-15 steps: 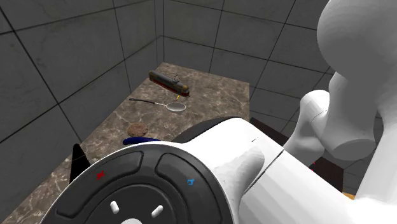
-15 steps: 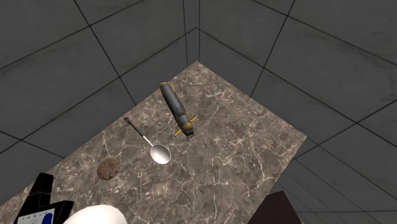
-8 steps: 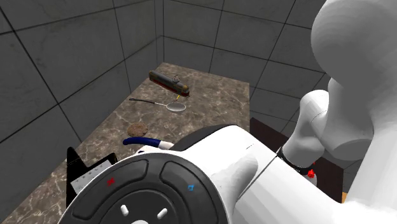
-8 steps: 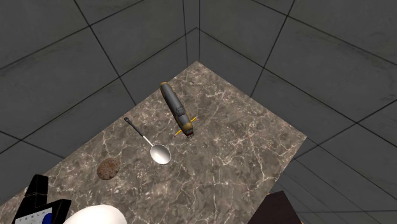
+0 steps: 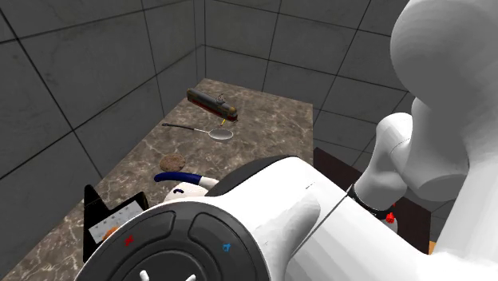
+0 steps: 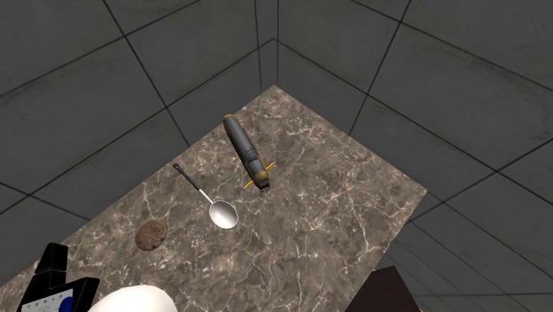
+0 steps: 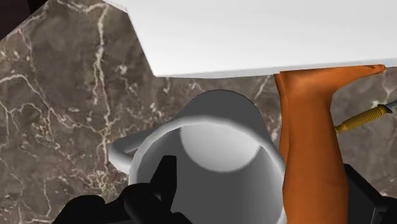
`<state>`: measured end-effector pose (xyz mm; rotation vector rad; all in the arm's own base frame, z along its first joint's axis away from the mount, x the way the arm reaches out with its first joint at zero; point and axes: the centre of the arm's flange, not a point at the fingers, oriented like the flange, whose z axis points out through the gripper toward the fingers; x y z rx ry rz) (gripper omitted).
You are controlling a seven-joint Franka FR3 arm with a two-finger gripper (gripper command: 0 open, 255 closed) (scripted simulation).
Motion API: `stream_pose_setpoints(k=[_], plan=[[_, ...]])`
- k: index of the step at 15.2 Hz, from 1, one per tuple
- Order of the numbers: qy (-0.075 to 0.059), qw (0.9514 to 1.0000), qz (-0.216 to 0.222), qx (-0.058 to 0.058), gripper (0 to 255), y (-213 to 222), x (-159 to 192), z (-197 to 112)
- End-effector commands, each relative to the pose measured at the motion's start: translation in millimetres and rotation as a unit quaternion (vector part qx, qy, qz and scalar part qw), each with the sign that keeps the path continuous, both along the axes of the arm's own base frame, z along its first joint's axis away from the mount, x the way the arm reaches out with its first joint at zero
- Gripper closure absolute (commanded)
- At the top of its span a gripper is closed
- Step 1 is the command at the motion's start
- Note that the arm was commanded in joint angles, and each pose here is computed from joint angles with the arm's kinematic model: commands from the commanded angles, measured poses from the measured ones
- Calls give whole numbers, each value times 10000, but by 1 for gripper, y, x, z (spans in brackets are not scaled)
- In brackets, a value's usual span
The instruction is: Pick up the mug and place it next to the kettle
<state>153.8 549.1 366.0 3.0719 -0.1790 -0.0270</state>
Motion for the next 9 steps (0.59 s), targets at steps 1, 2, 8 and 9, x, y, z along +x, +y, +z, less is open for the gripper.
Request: stream_pose_setpoints(k=[1, 2, 8, 9], plan=[[1, 10000, -1, -6, 0, 1, 1, 20], [1, 10000, -1, -6, 0, 2, 2, 33], [1, 10000, -1, -6, 0, 2, 2, 44], [1, 10000, -1, -6, 0, 2, 2, 44]])
